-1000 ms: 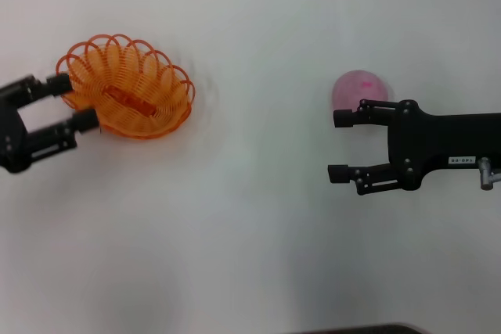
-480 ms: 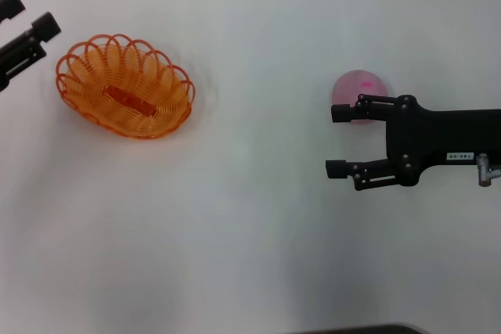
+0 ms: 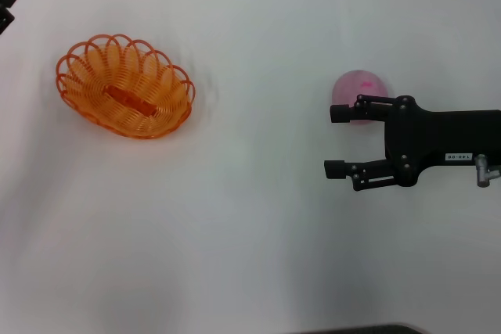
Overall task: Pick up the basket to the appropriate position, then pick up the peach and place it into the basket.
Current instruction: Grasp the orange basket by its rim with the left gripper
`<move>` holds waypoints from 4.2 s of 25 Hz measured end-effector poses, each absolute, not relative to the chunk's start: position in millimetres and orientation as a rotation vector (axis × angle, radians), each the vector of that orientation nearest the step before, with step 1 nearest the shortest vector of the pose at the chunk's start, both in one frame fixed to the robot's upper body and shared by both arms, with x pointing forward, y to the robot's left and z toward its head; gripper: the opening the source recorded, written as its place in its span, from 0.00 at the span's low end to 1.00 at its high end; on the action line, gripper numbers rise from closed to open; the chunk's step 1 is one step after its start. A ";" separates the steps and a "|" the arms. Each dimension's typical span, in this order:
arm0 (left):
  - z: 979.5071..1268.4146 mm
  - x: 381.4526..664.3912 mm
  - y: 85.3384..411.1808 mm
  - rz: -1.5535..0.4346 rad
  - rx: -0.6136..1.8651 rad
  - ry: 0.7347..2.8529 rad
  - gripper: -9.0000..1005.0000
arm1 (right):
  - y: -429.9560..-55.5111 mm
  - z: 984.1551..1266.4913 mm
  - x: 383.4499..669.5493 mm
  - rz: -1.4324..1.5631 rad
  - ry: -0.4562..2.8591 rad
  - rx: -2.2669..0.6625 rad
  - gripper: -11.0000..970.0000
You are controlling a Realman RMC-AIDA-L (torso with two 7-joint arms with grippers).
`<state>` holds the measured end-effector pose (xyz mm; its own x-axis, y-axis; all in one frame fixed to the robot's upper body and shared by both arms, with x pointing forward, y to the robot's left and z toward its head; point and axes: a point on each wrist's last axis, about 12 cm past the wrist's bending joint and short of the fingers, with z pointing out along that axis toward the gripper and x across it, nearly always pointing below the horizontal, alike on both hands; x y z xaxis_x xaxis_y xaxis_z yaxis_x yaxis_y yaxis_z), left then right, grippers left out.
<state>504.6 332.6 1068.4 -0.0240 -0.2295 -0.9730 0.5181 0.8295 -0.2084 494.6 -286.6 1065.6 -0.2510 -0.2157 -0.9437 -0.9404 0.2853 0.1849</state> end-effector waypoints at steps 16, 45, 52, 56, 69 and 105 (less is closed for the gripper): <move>1064.9 521.9 333.5 -0.539 0.234 1.571 0.74 | -287.8 1065.5 494.7 1.027 1.676 -1.060 0.94; 1113.8 607.5 288.3 -0.482 0.554 2.309 0.71 | -287.5 1065.3 497.4 1.011 1.681 -1.058 0.94; 1129.0 624.8 281.1 -0.384 0.609 2.376 0.70 | -287.2 1065.4 497.7 1.012 1.681 -1.059 0.94; 1134.8 632.6 276.3 -0.304 0.651 2.427 0.70 | -287.0 1065.3 497.7 1.013 1.681 -1.059 0.94; 1142.4 651.6 262.5 -0.188 0.776 2.539 0.68 | -285.2 1066.0 499.3 1.013 1.676 -1.063 0.94; 1118.3 648.8 255.8 -0.187 0.792 2.571 0.44 | -279.9 1067.9 504.8 1.012 1.654 -1.063 0.94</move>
<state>648.8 255.8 1118.3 -0.7387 0.5030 -0.4487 0.5627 0.8267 0.0004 504.8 -279.9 1067.9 -0.2284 -0.2077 -0.9511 -0.9413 0.2964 0.1614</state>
